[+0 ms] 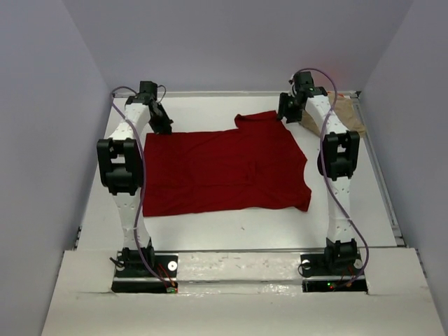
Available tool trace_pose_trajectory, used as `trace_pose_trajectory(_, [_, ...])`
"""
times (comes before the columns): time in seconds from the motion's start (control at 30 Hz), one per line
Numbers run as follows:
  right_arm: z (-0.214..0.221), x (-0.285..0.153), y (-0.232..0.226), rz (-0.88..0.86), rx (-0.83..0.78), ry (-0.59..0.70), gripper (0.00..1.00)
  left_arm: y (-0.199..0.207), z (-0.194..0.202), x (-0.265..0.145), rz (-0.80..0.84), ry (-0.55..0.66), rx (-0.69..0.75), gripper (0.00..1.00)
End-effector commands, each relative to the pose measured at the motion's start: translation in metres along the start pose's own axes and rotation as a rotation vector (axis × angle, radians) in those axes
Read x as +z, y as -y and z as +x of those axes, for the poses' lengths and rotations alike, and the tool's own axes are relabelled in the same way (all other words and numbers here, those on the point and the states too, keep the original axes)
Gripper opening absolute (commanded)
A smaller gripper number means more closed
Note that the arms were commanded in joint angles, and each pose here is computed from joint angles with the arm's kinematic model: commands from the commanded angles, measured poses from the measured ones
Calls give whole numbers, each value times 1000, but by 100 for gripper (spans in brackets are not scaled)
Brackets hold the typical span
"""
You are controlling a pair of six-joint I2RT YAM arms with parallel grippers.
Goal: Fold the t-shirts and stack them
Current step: Fold the tshirt
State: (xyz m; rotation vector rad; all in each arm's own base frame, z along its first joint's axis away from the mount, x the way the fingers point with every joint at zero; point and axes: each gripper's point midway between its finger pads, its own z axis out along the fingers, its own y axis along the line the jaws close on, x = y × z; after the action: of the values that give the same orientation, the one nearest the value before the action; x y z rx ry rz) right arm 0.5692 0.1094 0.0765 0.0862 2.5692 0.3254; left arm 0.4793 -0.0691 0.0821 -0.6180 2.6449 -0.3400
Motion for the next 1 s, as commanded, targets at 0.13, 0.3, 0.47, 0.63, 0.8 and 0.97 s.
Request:
trace_pose_trajectory(0.13, [-19,3,-23,-219,-32,24,55,19,-36,-25,159,74,-39,0])
trace_pose_trajectory(0.3, [-35,2,-21,-359,32,45,55,15,-48,-20,226,62,-71,1])
trace_pose_trajectory(0.47, [-61,1,2,-395,75,111,51,19,-51,-19,258,61,-73,2])
trace_pose_trajectory(0.63, [-62,10,5,-510,123,107,47,15,-52,-17,251,58,-73,2])
trace_pose_trajectory(0.8, [-57,13,-5,-594,149,83,47,15,-49,-13,261,46,-79,2])
trace_pose_trajectory(0.97, [-42,20,-16,-607,126,43,47,17,-48,-13,264,51,-81,2])
